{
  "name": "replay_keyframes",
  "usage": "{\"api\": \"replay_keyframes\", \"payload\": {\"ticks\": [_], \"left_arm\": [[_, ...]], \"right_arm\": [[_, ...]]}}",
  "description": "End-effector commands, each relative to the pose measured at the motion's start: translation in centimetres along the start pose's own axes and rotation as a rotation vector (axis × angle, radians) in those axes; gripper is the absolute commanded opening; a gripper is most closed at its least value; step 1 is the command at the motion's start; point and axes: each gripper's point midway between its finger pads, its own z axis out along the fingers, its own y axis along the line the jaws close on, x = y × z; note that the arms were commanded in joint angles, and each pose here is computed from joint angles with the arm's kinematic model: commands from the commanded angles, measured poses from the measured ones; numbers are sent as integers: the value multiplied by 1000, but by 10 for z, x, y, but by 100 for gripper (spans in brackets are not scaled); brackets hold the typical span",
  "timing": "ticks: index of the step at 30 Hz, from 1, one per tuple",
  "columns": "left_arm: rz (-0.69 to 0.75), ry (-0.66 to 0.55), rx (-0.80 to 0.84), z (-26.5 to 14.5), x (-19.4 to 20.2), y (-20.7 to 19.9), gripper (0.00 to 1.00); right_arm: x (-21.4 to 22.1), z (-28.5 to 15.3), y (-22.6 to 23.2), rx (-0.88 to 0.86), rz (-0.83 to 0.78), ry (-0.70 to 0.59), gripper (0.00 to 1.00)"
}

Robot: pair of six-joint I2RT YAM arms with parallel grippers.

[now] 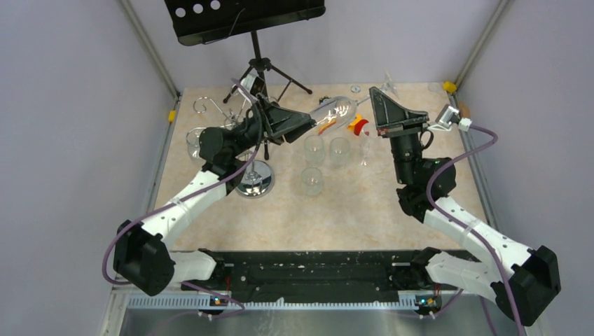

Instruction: Take the wine glass off the wine glass rack

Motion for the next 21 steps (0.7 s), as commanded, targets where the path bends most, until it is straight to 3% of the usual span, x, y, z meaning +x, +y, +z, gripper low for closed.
{"api": "replay_keyframes", "payload": {"ticks": [1, 5, 14, 21], "left_arm": [[-1, 26, 105, 3, 4, -20, 41], [-38, 38, 156, 3, 4, -24, 32], [-61, 32, 139, 3, 1, -12, 34], [-8, 27, 93, 5, 2, -12, 12]], "right_arm": [[1, -3, 10, -106, 14, -28, 0], [0, -6, 15, -162, 2, -48, 0], [5, -8, 19, -193, -43, -23, 0], [13, -7, 22, -212, -48, 19, 0]]}}
